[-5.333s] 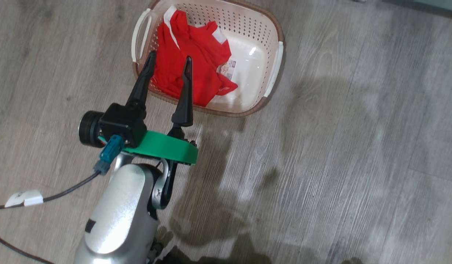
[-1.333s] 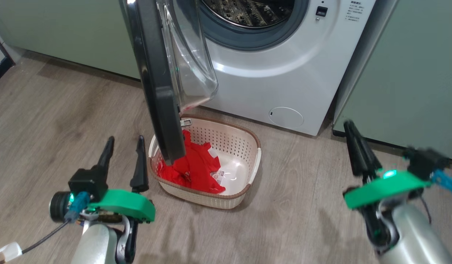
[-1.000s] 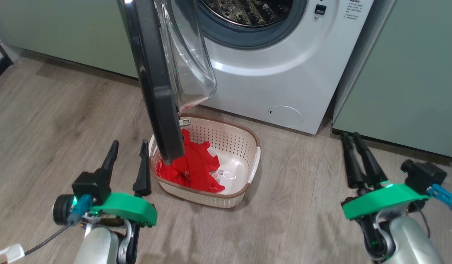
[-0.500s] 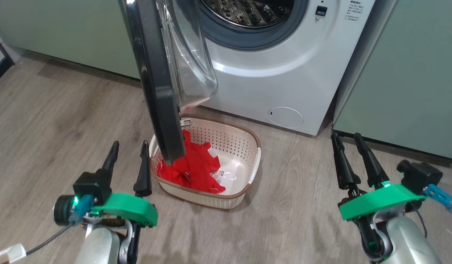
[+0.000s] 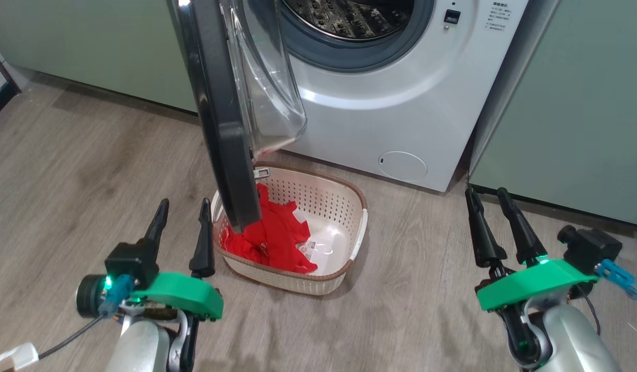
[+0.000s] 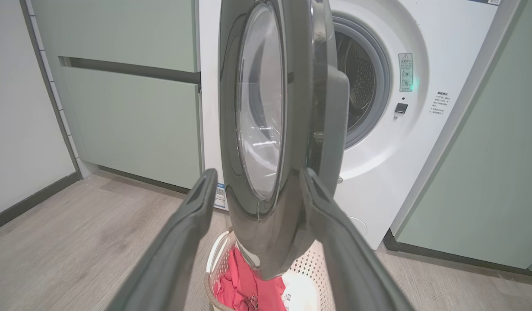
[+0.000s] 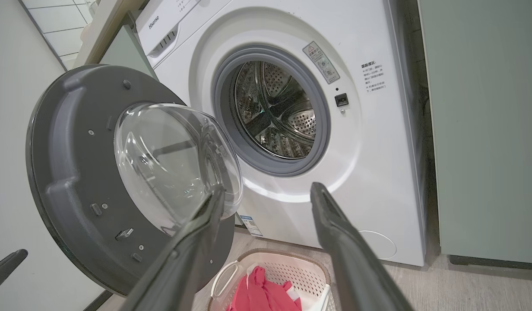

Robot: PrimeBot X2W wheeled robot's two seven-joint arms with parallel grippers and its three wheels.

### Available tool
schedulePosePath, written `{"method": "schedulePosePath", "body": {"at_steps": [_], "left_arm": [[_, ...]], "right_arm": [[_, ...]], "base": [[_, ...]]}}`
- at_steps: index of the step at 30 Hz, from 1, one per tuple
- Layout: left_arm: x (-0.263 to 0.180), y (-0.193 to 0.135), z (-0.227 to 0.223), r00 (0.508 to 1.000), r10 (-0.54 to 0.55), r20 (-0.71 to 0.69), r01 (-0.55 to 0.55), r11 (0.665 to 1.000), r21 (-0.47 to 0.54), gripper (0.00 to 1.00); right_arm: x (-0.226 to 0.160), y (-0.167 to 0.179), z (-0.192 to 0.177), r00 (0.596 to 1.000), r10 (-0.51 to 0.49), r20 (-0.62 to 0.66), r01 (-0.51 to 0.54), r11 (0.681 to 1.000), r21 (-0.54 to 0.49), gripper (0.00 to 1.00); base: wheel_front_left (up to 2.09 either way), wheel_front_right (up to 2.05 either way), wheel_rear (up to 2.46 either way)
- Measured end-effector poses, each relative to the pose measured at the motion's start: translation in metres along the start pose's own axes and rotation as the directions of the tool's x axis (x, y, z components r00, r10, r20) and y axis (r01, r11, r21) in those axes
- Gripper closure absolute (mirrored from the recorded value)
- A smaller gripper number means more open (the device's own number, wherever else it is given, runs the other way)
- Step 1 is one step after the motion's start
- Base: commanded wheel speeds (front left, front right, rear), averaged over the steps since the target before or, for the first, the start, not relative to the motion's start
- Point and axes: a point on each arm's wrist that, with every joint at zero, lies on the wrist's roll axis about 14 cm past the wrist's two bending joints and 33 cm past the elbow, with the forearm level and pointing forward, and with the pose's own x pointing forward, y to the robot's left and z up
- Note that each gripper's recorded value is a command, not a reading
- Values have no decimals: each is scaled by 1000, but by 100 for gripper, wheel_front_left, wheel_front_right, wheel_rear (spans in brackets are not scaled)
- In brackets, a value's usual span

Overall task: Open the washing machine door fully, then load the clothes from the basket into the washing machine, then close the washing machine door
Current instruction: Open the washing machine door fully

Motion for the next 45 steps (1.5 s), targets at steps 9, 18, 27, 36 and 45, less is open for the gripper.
{"method": "schedulePosePath", "body": {"at_steps": [9,18,27,36,45], "left_arm": [[0,1,0,1000,2,1,-2,1000,0,0],[-1,0,1,1000,0,4,0,1000,-1,100],[3,0,16,999,3,51,-3,1000,-5,100],[29,7,137,911,59,408,-52,998,-28,100],[43,-39,202,810,-51,584,72,997,-14,100]], "right_arm": [[0,1,0,1000,2,0,-2,1000,0,0],[0,1,1,1000,3,2,-3,1000,-1,0],[-1,0,0,1000,0,-1,0,1000,-2,0],[-4,-4,-2,1000,-10,-7,10,1000,-3,0],[-9,-11,-3,999,-32,-10,31,999,-4,0]], "base": [[0,0,0],[0,0,0],[0,0,0],[0,0,0],[0,0,0]]}}
